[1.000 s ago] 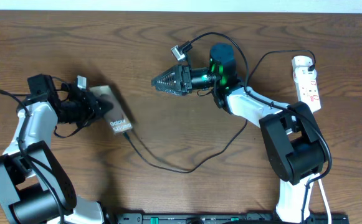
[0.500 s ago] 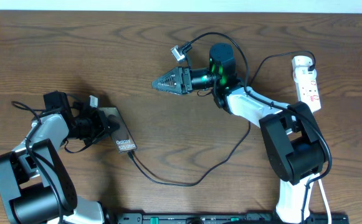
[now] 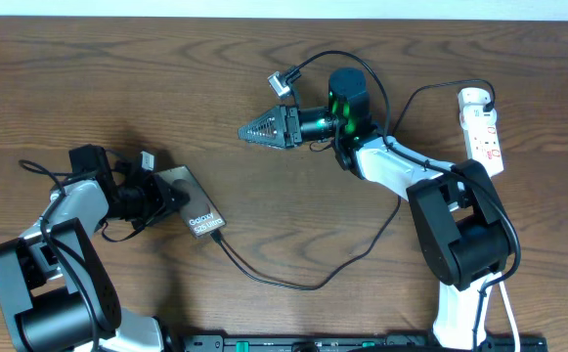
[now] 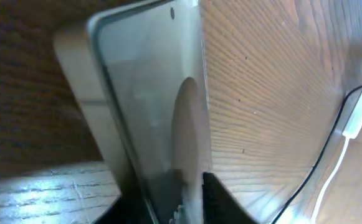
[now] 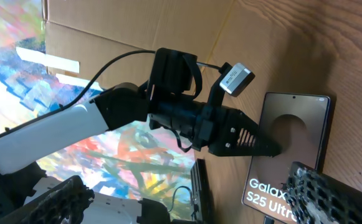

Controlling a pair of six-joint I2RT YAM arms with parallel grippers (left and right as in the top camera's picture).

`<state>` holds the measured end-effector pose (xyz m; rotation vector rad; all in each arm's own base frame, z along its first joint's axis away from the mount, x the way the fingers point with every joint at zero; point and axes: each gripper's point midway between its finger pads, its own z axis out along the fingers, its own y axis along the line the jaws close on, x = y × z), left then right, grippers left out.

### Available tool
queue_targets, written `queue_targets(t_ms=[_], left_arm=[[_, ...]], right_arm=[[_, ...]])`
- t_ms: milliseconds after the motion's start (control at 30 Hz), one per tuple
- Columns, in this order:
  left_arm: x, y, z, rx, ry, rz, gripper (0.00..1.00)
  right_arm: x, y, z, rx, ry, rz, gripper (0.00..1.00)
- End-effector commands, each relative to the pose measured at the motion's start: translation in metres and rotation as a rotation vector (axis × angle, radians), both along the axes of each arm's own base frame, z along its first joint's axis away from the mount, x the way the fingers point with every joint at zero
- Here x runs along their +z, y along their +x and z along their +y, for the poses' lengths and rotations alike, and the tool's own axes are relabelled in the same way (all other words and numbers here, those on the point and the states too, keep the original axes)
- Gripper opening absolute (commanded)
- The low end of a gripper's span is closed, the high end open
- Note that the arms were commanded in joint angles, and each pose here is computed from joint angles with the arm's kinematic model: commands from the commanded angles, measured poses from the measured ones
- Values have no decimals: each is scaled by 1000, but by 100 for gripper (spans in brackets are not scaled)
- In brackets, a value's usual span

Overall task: Plug charger to phone and switch on socket
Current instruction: 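Lower the phone flat onto the table with the left gripper, then move the right gripper over to the white power strip's switch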

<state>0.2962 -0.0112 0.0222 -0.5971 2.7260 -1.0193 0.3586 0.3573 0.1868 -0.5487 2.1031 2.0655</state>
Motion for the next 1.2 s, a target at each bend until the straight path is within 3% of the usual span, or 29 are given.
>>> queue_targets(t_ms=[0, 33, 133, 333, 533, 867, 1000, 1167], left_arm=[[2, -1, -1, -16, 8, -17, 33], [2, -2, -1, -16, 7, -15, 43], [1, -2, -1, -16, 6, -12, 60], [2, -2, -1, -9, 4, -6, 83], [16, -1, 0, 3, 10, -25, 85], [134, -3, -1, 37, 97, -291, 86], [161, -9, -4, 64, 107, -364, 86], [172, -15, -6, 63, 116, -399, 86]], right_arm=[[6, -1, 0, 19, 14, -37, 99], [6, -1, 0, 21, 15, -37, 99], [6, -1, 0, 21, 15, -37, 99], [7, -2, 0, 28, 16, -37, 99], [7, -1, -4, 30, 18, -43, 99], [1, 19, -20, -45, -3, -15, 99], [-23, 43, -21, -202, -92, 37, 99], [-96, 55, -50, -358, -379, 95, 99]])
